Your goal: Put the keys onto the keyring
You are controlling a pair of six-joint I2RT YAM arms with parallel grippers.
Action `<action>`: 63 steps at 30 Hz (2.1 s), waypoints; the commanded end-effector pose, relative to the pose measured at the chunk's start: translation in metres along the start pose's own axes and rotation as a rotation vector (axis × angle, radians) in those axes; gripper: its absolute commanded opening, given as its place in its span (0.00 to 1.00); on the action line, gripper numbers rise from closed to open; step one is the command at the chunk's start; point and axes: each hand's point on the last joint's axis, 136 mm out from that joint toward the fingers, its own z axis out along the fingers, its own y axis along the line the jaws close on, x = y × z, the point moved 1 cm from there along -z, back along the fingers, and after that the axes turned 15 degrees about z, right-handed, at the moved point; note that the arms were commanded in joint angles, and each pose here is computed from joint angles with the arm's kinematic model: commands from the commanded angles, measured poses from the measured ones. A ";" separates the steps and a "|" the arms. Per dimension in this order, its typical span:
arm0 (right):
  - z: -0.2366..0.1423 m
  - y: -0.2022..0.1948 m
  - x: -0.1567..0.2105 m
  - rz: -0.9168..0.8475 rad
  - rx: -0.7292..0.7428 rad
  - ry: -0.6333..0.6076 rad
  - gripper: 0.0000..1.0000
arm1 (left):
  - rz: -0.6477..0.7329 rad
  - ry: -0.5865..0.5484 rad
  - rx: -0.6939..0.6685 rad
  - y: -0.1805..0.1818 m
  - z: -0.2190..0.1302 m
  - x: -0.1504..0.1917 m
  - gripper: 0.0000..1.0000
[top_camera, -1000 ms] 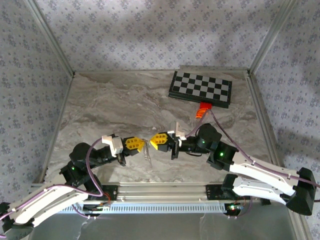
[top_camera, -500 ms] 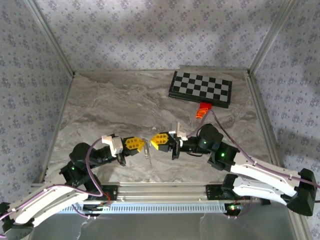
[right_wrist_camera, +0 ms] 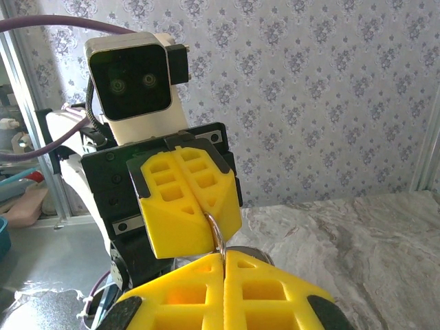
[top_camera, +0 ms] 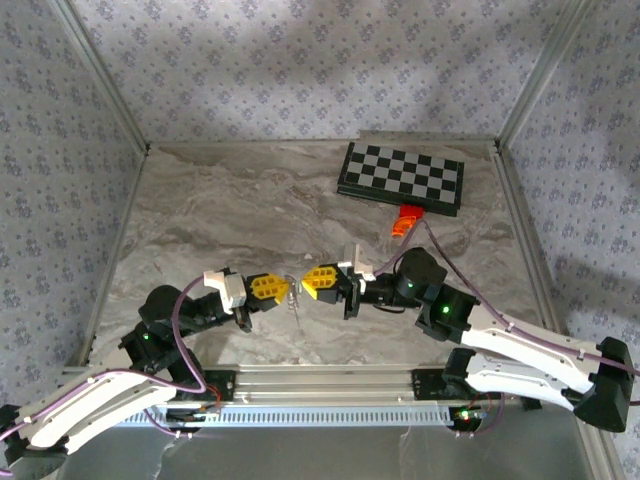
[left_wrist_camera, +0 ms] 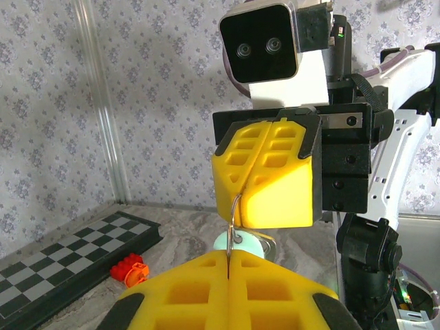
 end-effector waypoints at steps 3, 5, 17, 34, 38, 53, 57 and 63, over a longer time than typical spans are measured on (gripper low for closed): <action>0.003 0.004 -0.012 -0.017 -0.011 -0.022 0.00 | 0.020 -0.070 -0.003 0.002 -0.003 -0.024 0.00; 0.002 0.003 -0.012 -0.019 -0.009 -0.020 0.00 | 0.020 -0.069 -0.002 0.002 -0.003 -0.023 0.00; 0.004 0.005 -0.014 -0.018 -0.021 -0.019 0.00 | 0.021 -0.067 -0.003 0.003 -0.002 -0.022 0.00; 0.007 0.009 -0.014 -0.017 -0.040 -0.004 0.00 | 0.029 -0.054 0.003 0.003 0.001 -0.021 0.00; 0.006 0.008 -0.013 -0.017 -0.035 -0.001 0.00 | 0.029 -0.057 0.004 0.002 0.001 -0.021 0.00; -0.001 0.003 -0.015 -0.022 0.010 -0.028 0.00 | 0.023 -0.071 0.003 0.001 -0.004 -0.024 0.00; 0.001 0.004 -0.014 -0.021 -0.004 -0.025 0.00 | 0.023 -0.069 0.004 0.001 -0.004 -0.024 0.00; 0.003 0.006 -0.011 -0.021 -0.020 -0.010 0.00 | 0.020 -0.076 0.006 0.001 -0.003 -0.025 0.00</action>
